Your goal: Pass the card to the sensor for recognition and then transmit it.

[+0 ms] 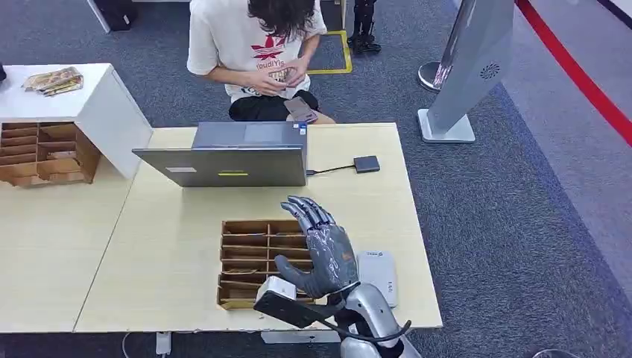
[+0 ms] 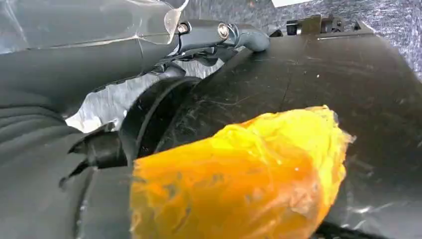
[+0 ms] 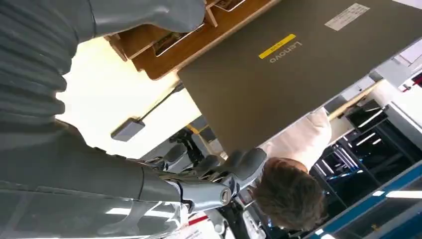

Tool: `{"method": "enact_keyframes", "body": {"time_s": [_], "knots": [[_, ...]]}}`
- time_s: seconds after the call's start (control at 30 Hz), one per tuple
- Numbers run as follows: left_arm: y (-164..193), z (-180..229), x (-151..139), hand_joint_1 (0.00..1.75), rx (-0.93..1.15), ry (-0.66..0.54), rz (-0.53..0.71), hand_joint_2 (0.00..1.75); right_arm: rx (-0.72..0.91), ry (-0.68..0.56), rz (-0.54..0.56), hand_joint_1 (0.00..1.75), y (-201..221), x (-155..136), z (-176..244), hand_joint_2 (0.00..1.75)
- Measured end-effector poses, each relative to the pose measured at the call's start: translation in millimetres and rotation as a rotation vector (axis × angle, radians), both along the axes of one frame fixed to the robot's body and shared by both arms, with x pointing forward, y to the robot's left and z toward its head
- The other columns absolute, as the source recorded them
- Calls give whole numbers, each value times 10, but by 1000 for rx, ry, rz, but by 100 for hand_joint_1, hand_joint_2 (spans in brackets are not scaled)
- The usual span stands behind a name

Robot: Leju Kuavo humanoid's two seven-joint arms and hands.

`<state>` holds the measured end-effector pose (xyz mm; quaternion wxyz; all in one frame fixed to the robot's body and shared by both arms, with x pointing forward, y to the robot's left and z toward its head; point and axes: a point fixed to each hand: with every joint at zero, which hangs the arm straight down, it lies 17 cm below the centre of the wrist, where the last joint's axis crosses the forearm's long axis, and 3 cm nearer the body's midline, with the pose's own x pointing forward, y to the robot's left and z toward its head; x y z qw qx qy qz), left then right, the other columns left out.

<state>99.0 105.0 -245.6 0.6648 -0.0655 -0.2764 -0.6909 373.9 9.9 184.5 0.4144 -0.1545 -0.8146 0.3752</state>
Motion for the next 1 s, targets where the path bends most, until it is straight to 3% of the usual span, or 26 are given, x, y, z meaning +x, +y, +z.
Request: {"method": "enact_keyframes", "body": {"time_s": [0.5,1.0], "knots": [[54,-2,72,0,73,-70,-311,0,-7,2,24,63,73,13,-6,175],[41,36,239,0,148,-133,-559,0,-13,35,100,63,238,-98,-33,175]]}}
